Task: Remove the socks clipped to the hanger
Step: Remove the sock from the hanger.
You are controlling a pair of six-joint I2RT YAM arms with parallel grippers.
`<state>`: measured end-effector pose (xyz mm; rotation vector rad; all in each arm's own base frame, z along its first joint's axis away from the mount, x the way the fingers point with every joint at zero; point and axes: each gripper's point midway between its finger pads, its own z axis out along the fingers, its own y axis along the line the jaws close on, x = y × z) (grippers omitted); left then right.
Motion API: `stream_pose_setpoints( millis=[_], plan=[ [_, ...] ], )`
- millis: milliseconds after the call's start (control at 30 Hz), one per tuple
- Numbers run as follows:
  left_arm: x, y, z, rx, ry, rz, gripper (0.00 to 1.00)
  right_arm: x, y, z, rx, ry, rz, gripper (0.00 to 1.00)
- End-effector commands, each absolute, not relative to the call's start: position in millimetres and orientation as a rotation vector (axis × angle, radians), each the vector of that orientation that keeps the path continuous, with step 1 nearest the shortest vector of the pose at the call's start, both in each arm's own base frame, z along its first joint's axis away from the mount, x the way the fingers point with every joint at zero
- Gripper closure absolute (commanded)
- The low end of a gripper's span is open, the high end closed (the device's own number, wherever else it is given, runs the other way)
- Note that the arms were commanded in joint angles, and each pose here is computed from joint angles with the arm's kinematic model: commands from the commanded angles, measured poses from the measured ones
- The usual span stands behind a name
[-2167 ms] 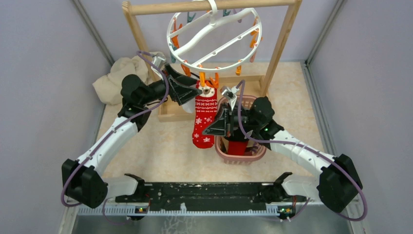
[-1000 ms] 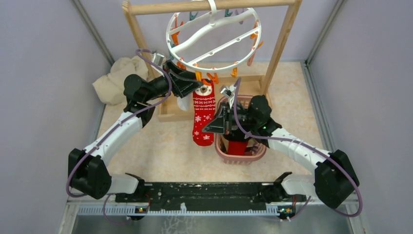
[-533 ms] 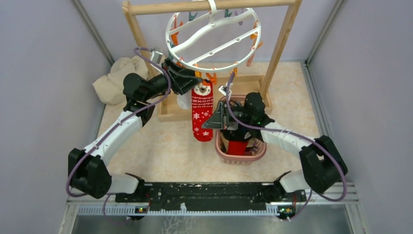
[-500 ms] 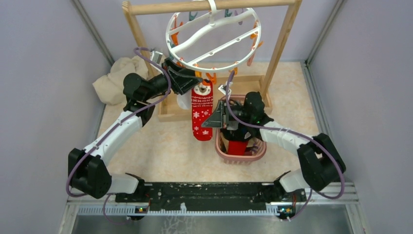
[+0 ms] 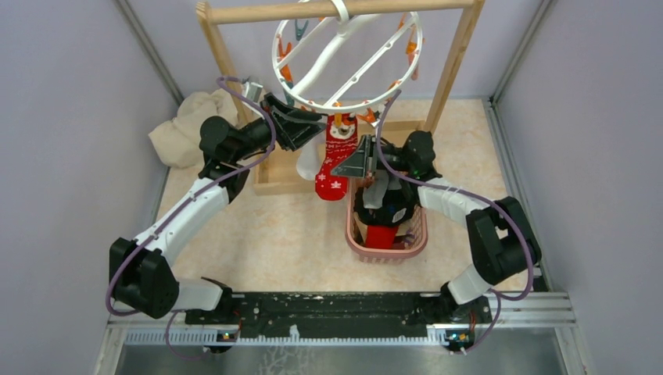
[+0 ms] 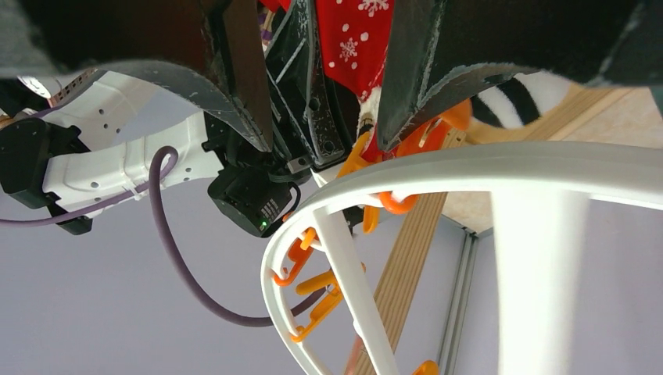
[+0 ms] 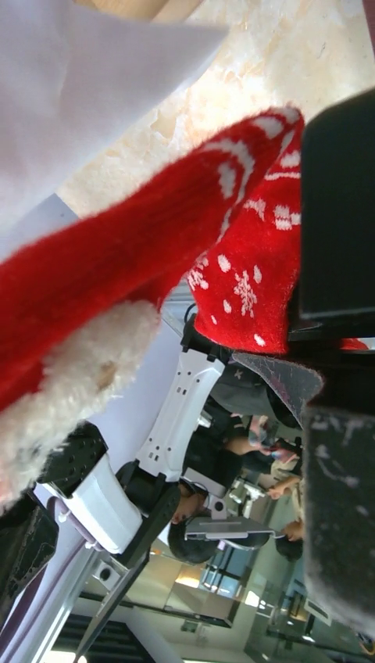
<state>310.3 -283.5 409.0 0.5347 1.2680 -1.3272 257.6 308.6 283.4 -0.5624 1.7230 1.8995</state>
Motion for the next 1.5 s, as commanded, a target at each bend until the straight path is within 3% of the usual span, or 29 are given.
stream_pose_setpoints(
  millis=[0,267,500,700,833,1467],
  plan=[
    [305.6,-281.1,425.3,0.547,1.215,-1.301,0.42,266.2,306.4,303.4,-0.593,1.664,1.887,1.0],
    [305.0,-280.4,422.9,0.543,1.233,-1.298,0.42,255.5,299.9,304.8,-0.586,1.669,1.844,1.0],
    [296.1,-285.4,417.0,0.554,1.299,-1.274,0.42,249.0,285.8,296.7,-0.554,1.758,1.571,1.0],
    [279.4,-290.1,404.4,0.513,1.433,-1.141,0.22,252.0,280.2,289.2,-0.52,1.825,1.351,1.0],
    [263.9,-283.5,398.9,0.477,1.504,-1.107,0.2,245.8,287.6,276.3,-0.533,1.869,1.263,1.0],
    [210.6,-245.9,328.9,0.385,1.726,-1.06,0.21,213.3,316.0,280.9,-0.566,1.815,1.43,1.0]
  ],
)
